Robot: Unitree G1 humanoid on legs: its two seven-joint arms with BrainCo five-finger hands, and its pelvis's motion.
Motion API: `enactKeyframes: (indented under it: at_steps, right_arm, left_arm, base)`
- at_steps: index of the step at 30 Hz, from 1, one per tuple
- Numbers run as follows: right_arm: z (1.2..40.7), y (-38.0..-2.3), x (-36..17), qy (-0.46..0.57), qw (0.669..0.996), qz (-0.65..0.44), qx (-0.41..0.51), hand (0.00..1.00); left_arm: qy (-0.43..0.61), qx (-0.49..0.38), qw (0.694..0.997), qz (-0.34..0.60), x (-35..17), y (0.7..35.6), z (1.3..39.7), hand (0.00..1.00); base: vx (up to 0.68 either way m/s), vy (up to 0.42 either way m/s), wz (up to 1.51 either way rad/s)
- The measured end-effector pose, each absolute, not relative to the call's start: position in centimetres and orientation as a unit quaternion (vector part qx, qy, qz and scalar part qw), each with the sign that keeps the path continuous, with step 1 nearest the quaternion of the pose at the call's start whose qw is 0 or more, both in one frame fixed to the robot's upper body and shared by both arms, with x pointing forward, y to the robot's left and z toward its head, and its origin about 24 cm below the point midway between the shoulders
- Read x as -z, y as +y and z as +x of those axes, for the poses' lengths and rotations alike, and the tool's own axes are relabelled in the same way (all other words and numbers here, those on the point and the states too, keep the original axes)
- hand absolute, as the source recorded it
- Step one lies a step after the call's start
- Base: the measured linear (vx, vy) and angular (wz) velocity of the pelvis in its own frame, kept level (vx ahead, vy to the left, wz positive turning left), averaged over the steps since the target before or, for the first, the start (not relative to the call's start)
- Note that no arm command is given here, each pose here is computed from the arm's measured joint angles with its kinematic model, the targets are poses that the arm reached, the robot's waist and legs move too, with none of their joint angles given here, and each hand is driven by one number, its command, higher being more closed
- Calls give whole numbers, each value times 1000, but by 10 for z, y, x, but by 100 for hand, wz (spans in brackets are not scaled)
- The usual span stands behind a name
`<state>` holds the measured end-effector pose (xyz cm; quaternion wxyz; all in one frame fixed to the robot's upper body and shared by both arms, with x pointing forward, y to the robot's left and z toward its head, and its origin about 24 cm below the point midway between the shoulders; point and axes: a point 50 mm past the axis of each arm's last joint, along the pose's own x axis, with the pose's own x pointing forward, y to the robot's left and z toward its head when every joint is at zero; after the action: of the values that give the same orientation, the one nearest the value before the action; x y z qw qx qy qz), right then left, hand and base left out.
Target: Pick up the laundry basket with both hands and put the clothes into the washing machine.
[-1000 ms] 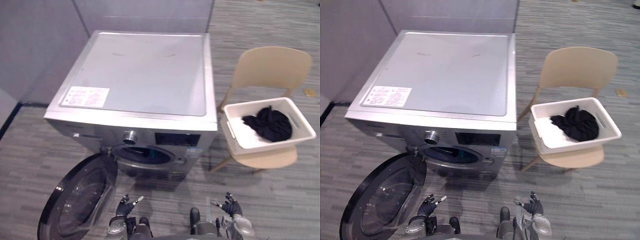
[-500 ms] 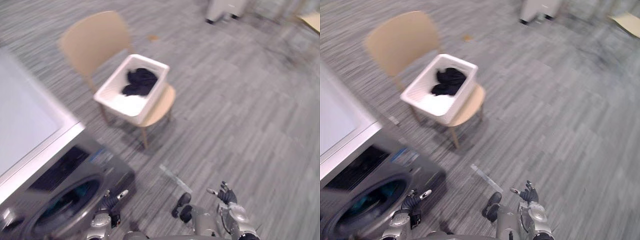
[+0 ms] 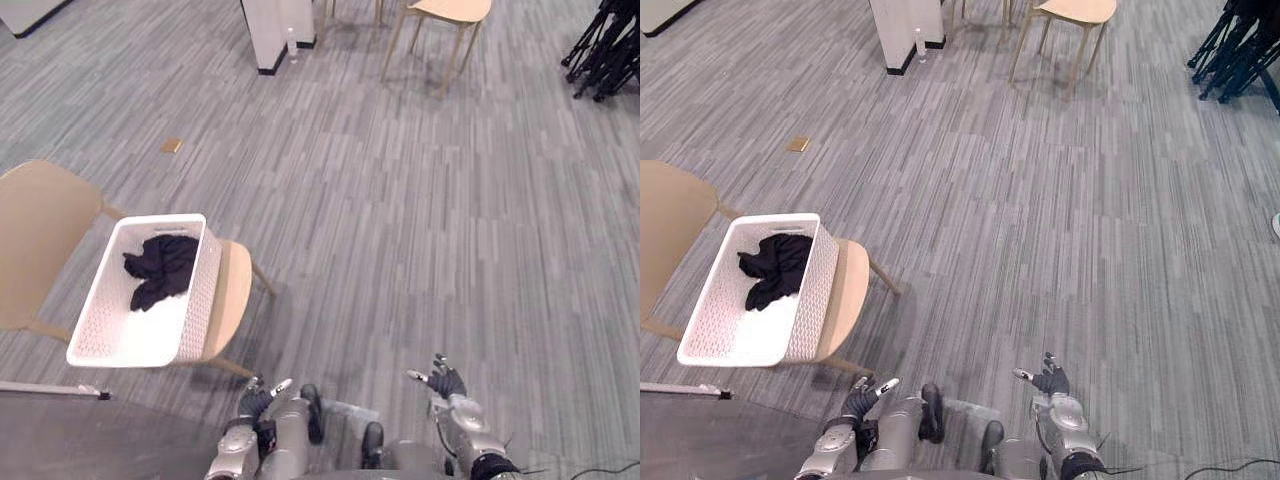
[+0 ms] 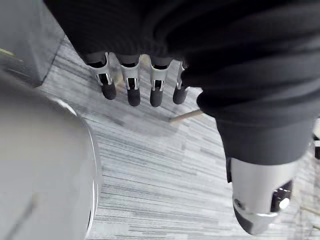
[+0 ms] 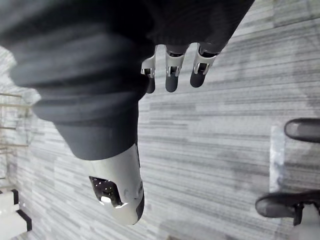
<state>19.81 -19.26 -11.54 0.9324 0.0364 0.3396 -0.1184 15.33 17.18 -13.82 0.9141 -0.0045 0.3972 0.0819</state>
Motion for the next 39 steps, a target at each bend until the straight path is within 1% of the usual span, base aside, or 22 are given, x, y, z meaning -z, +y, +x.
enactKeyframes:
  at_steps: [4, 7, 14, 15, 17, 19, 21, 25, 26, 29, 30, 32, 33, 34, 36, 37, 39]
  right_arm:
    - [195, -189, 120, 354, 928, 28, 110, 0]
    - [191, -190, 122, 359, 927, 24, 108, 0]
    - [176, -198, 127, 372, 921, 19, 119, 0]
    - [169, -200, 130, 381, 916, 18, 123, 0]
    - [174, -205, 126, 367, 919, 25, 140, 0]
    - [183, -208, 116, 336, 930, 27, 144, 0]
    - [185, -215, 113, 322, 932, 29, 164, 0]
    - [192, -227, 104, 300, 936, 20, 180, 0]
    - [193, -229, 104, 298, 935, 24, 189, 0]
    - [194, -218, 104, 294, 936, 41, 190, 0]
    - [199, -216, 100, 283, 940, 30, 188, 0]
    - [210, -214, 92, 266, 948, 2, 174, 0]
    - [220, -209, 82, 244, 958, -49, 144, 0]
    - [222, -208, 80, 238, 960, -62, 135, 0]
    - [241, -200, 54, 173, 972, -136, 86, 0]
    - [244, -199, 48, 159, 972, -154, 78, 0]
    - [256, -201, 25, 102, 967, -226, 62, 0]
  left_arm:
    - [399, -75, 914, 5, 139, 173, 152, 0]
    - [402, -70, 913, 11, 139, 173, 150, 0]
    - [390, -66, 918, 6, 136, 167, 160, 0]
    - [396, -65, 916, 0, 137, 162, 159, 0]
    - [393, -63, 917, -15, 137, 153, 160, 0]
    - [389, -53, 919, -28, 135, 139, 163, 0]
    - [379, -39, 924, -23, 132, 135, 167, 0]
    - [373, -22, 927, 0, 131, 136, 168, 0]
    - [370, -26, 929, 7, 130, 142, 169, 0]
    - [382, -40, 923, 27, 134, 157, 158, 0]
    - [390, -47, 919, 37, 136, 168, 152, 0]
    - [400, -52, 914, 43, 139, 174, 145, 0]
    - [406, -53, 911, 51, 140, 178, 140, 0]
    - [406, -52, 911, 54, 140, 179, 140, 0]
    - [411, -39, 908, 74, 142, 180, 139, 0]
    - [411, -36, 907, 78, 142, 180, 139, 0]
    - [413, -33, 906, 83, 143, 180, 137, 0]
  base:
    - [432, 220, 4]
    - [522, 113, 93]
    - [401, -153, 140]
    - [424, -327, 175]
    - [419, -315, 143]
    - [326, -274, 163]
    - [208, -138, 171]
    - [131, 8, 166]
    - [123, 121, 163]
    - [155, 130, 133]
    - [170, 113, 88]
    - [170, 137, 65]
    - [149, 120, 47]
    - [154, 98, 44]
    - [103, 33, 51]
    - [90, -14, 67]
    - [88, -83, 79]
